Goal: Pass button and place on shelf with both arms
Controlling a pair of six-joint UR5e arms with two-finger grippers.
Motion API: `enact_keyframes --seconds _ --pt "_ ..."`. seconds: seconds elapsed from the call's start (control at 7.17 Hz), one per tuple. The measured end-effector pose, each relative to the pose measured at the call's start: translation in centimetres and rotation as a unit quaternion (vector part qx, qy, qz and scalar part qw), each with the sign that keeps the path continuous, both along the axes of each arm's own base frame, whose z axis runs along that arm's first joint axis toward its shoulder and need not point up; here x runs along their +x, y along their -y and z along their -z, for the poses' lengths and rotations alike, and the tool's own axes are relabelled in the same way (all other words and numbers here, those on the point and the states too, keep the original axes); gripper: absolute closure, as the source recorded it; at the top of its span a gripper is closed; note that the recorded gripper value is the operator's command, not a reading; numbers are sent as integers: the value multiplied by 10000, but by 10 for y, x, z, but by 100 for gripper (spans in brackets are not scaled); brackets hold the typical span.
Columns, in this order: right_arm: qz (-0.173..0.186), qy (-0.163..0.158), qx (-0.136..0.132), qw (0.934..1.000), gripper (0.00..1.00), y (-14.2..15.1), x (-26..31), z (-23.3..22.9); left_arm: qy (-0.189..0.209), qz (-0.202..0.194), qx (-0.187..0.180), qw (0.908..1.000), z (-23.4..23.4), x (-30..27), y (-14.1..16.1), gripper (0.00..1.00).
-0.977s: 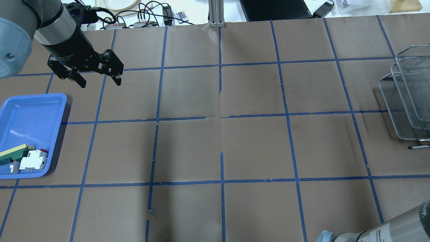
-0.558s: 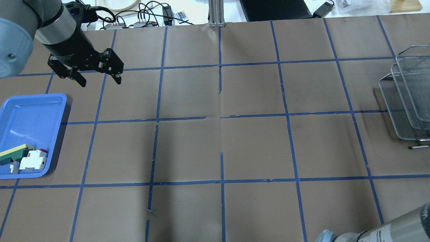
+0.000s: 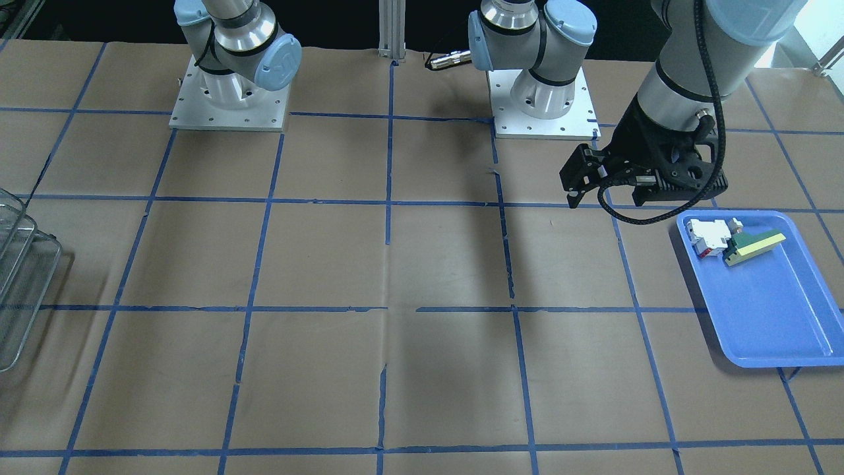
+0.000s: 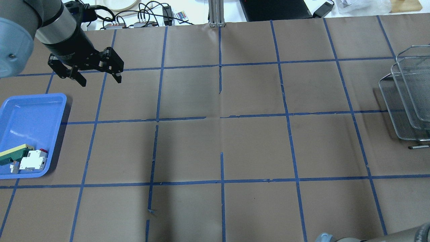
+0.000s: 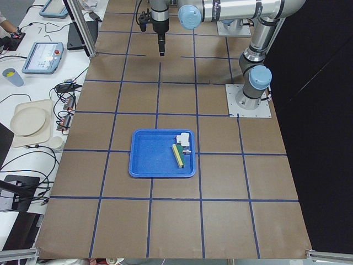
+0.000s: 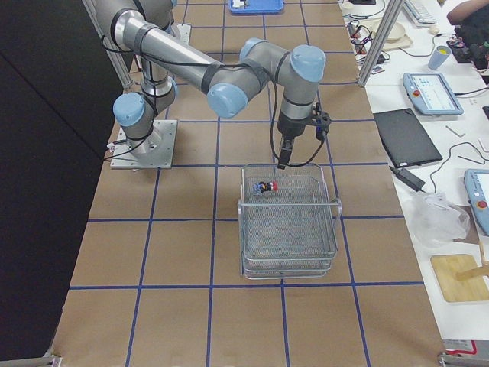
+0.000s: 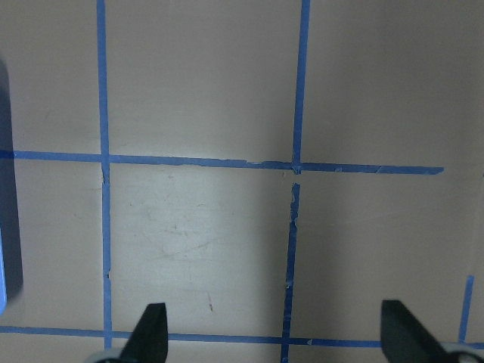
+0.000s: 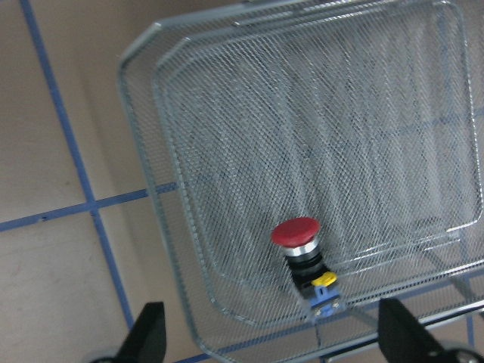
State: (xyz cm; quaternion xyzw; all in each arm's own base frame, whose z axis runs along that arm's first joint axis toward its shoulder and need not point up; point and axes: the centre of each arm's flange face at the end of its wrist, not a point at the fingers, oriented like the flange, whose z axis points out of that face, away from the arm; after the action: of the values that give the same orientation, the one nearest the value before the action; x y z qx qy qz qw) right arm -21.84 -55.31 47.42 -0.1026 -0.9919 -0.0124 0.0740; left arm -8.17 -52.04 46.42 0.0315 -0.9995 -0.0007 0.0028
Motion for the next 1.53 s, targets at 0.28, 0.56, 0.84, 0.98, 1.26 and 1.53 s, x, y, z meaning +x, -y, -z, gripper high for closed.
enact_keyframes --seconds 0.28,0.56,0.84,0.98,1.26,1.53 --pt "244 97 -167 9995 1 4 99 -26 -1 -47 -11 10000 -2 0 -1 0" --pt "356 329 -75 9988 0 3 207 -29 -31 -73 -49 10000 -5 -1 -2 0" --pt "-11 433 92 9990 0 -16 323 -23 -9 -79 -91 9999 -10 0 -1 0" --pt "-61 476 184 9987 0 -29 362 -21 0 -80 -79 9999 -9 0 -1 0" --pt "-62 761 337 9965 0 -52 383 -25 1 -80 -70 9999 -8 0 0 0" --pt "40 839 386 9957 1 -56 363 -26 0 -69 -75 9999 -8 0 0 0"
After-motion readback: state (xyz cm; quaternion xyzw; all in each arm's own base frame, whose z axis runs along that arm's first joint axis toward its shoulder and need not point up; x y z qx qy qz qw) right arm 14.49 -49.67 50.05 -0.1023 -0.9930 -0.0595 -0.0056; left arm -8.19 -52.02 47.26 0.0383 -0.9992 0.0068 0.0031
